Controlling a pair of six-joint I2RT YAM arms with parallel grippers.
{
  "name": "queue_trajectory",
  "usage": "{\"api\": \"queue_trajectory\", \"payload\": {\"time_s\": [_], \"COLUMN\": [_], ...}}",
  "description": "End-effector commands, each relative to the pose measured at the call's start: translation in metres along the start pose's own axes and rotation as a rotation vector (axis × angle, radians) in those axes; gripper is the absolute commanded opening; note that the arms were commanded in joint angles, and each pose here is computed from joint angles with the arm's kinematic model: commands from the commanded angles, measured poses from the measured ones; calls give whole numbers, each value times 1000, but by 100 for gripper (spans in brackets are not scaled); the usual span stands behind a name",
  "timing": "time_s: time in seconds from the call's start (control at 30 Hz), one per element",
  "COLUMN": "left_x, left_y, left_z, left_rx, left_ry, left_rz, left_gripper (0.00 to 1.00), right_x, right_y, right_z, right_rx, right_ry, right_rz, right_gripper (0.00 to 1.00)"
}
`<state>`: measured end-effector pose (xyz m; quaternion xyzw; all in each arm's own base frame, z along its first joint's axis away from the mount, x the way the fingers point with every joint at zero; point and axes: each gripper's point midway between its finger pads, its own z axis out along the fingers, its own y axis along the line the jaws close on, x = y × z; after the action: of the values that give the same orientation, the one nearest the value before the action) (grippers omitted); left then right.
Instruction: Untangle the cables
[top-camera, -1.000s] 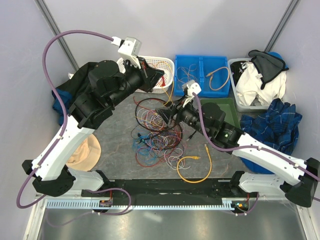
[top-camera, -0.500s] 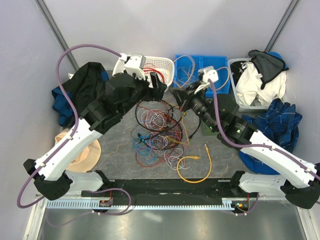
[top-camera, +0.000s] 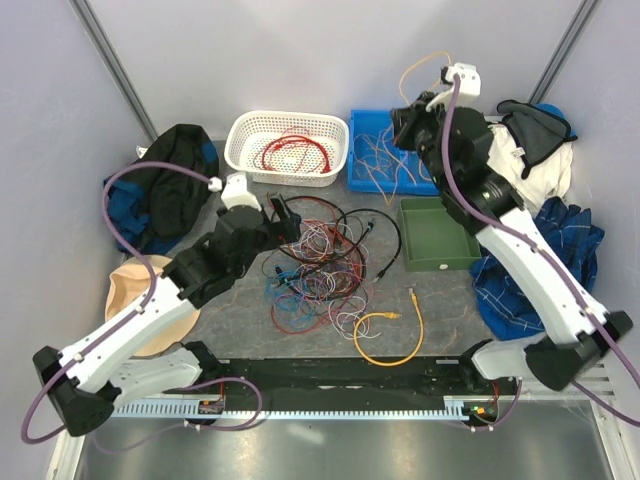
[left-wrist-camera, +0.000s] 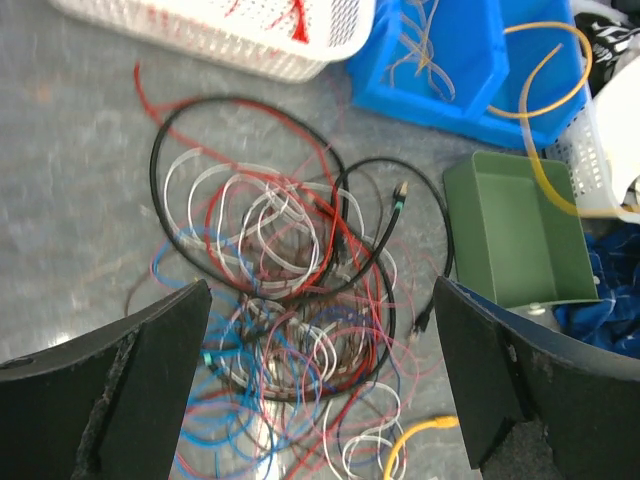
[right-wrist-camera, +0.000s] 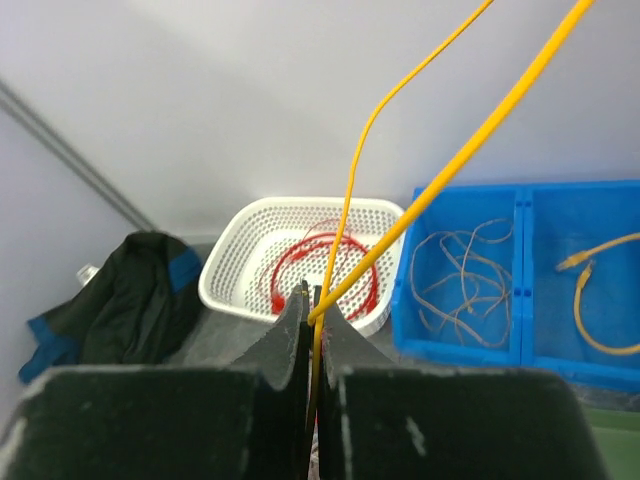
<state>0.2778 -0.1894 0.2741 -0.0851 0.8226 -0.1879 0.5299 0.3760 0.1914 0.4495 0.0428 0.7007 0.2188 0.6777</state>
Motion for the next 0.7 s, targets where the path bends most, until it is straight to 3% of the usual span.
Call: {"api": "queue_trajectory", "payload": {"time_s": [0.0, 0.1, 0.27, 0.43, 0.67], "left_x": [28, 70, 124, 145, 160], "left_y": [4, -7, 6, 24, 51], "left_z": [-2, -8, -18, -30, -41], "left_rx": [45, 184, 234, 250, 242], "left_ry": [31, 163, 302, 312, 264], "left_rz": [-172, -154, -194, -237, -309], "left_gripper": [98, 95, 92, 91, 78], "right_x": [-16, -13, -9, 17, 46], "right_y": [-8, -16, -34, -53, -86], "right_z": [43, 76, 130, 180, 236], "right_rx": [50, 68, 131, 184, 225], "right_ry": [-28, -49, -65, -52, -63], "right_rz": [7, -7, -44, -104, -95], "right_gripper": [0, 0, 0, 0, 0]}}
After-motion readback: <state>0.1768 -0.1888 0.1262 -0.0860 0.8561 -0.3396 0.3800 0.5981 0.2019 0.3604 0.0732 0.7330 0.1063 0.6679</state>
